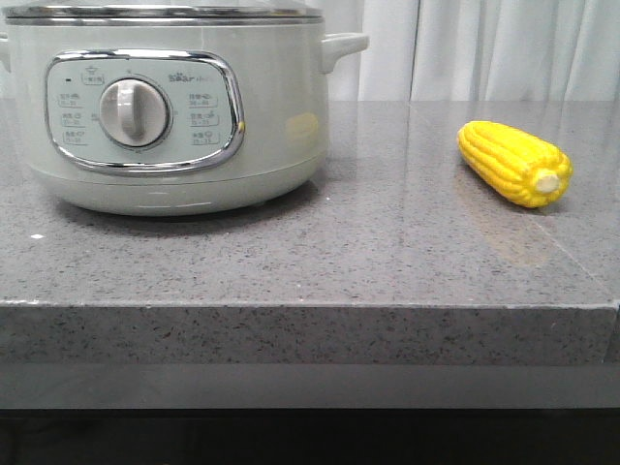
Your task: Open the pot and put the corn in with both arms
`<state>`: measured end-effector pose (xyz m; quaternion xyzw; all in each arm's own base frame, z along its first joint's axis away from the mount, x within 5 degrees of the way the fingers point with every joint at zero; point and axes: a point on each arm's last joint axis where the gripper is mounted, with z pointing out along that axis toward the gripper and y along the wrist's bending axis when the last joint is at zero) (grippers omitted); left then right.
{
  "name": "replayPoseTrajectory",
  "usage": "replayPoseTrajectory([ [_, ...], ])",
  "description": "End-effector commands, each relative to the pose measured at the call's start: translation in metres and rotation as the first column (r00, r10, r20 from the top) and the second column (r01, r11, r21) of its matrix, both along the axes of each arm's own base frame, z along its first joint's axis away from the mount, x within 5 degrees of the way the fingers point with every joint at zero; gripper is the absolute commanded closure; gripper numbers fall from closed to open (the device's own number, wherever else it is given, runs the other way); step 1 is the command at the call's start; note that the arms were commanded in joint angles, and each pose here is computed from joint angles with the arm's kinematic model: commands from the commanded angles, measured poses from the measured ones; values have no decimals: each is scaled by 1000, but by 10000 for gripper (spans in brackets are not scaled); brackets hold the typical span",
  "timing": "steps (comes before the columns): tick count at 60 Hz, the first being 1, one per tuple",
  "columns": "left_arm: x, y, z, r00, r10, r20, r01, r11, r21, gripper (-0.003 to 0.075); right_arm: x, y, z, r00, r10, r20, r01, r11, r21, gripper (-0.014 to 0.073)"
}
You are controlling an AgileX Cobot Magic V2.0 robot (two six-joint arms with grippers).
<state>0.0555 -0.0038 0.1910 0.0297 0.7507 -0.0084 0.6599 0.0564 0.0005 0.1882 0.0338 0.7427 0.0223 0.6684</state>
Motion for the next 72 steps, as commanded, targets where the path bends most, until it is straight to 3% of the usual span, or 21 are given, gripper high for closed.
replayPoseTrajectory([
  [1, -1, 1, 9, 995, 11, 103, -10, 1000, -17, 739, -1, -2, 9, 995, -20, 96, 21, 1000, -15, 664],
  [44, -1, 1, 9, 995, 11, 103, -10, 1000, -17, 739, -1, -2, 9, 995, -20, 98, 22, 1000, -15, 664],
  [54, -1, 1, 12, 991, 17, 135, -9, 998, -59, 739, -1, -2, 11, 993, -24, 115, 25, 1000, -12, 664],
  [64, -5, 2, 38, 964, 35, 262, -9, 995, -99, 739, -3, -1, 25, 992, -18, 128, 17, 1000, 4, 664],
  [72, -6, 0, 74, 973, 14, 230, 7, 996, -89, 739, -8, 0, 61, 988, -3, 151, 4, 1000, -9, 664],
])
